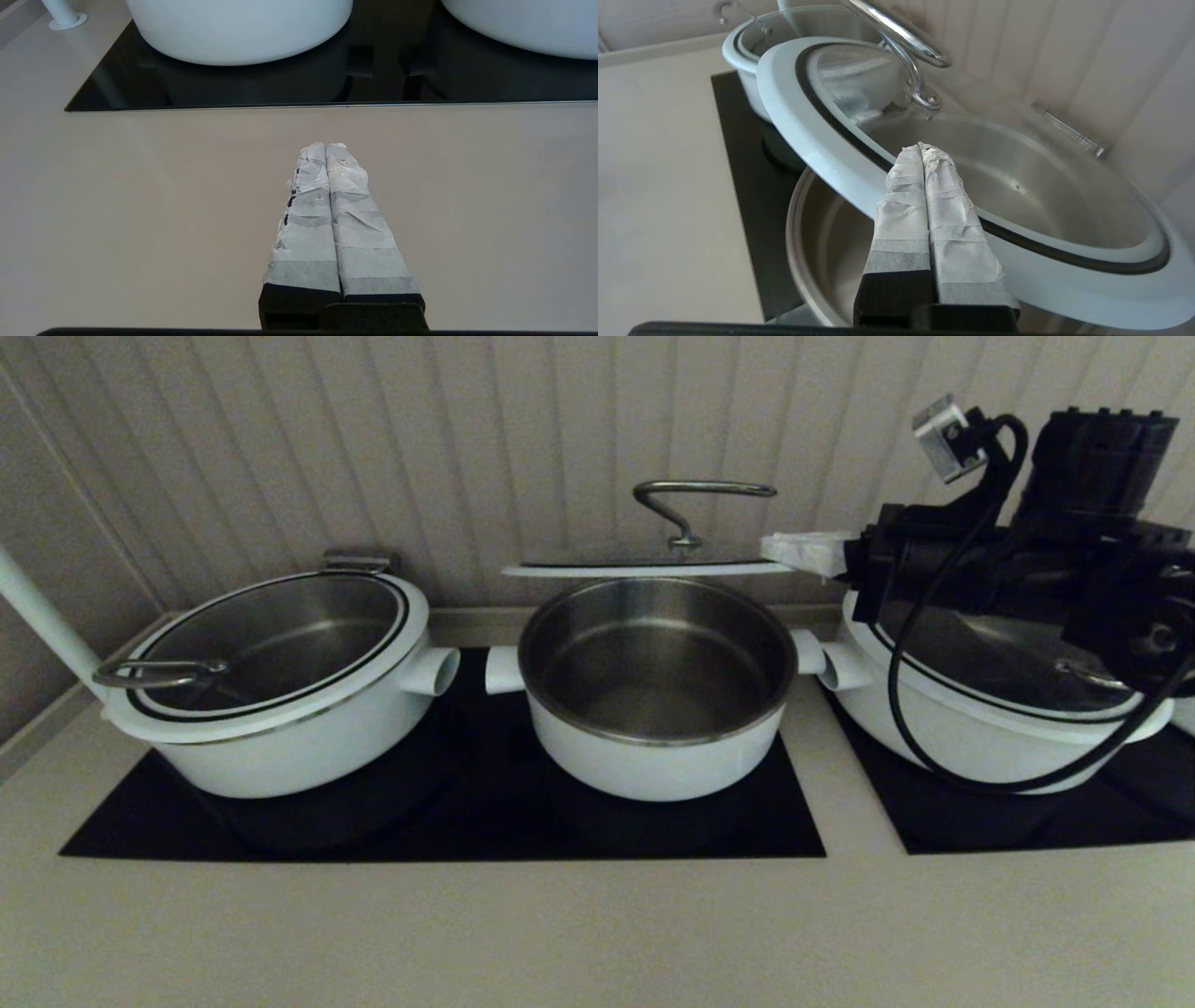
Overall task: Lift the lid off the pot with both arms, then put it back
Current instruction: Close the pot lid
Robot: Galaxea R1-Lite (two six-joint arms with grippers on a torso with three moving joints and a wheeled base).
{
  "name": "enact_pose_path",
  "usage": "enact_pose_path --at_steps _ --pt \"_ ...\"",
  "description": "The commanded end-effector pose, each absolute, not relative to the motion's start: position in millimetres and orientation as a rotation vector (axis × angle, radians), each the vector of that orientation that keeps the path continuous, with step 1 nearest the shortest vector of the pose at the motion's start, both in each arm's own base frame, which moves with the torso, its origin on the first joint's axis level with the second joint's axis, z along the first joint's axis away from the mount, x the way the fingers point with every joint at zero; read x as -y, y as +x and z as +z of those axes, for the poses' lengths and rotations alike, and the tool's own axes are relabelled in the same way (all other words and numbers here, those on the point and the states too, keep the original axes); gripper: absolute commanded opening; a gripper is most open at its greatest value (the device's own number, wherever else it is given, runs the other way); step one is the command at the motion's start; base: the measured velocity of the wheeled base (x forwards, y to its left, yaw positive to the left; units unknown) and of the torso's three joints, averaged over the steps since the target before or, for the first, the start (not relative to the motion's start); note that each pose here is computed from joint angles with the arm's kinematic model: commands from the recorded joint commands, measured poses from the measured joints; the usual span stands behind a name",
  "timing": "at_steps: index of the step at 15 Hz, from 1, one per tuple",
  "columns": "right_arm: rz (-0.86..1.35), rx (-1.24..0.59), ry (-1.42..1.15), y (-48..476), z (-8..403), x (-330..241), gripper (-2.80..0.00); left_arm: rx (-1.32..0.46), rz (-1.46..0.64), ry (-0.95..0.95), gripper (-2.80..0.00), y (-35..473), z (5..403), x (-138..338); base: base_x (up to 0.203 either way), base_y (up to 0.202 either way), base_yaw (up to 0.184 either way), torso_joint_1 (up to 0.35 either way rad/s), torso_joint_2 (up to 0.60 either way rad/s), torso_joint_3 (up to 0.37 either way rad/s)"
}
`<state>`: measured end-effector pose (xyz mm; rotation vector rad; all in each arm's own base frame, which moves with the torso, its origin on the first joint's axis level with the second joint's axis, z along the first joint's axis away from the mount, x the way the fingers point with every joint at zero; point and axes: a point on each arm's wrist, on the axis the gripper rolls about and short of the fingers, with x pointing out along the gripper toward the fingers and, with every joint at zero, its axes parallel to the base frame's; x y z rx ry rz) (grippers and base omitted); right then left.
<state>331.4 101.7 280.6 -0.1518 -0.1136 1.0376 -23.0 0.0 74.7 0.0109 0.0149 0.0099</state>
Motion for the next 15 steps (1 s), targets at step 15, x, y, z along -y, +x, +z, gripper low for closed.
enact_pose_path --at_steps 15 --pt "1.096 0.054 -0.132 309.1 218.8 -114.7 -2.8 -0.015 0.011 0.011 -2.8 -22.9 74.6 0.0 0.0 0.0 0.0 0.0 0.0 0.0"
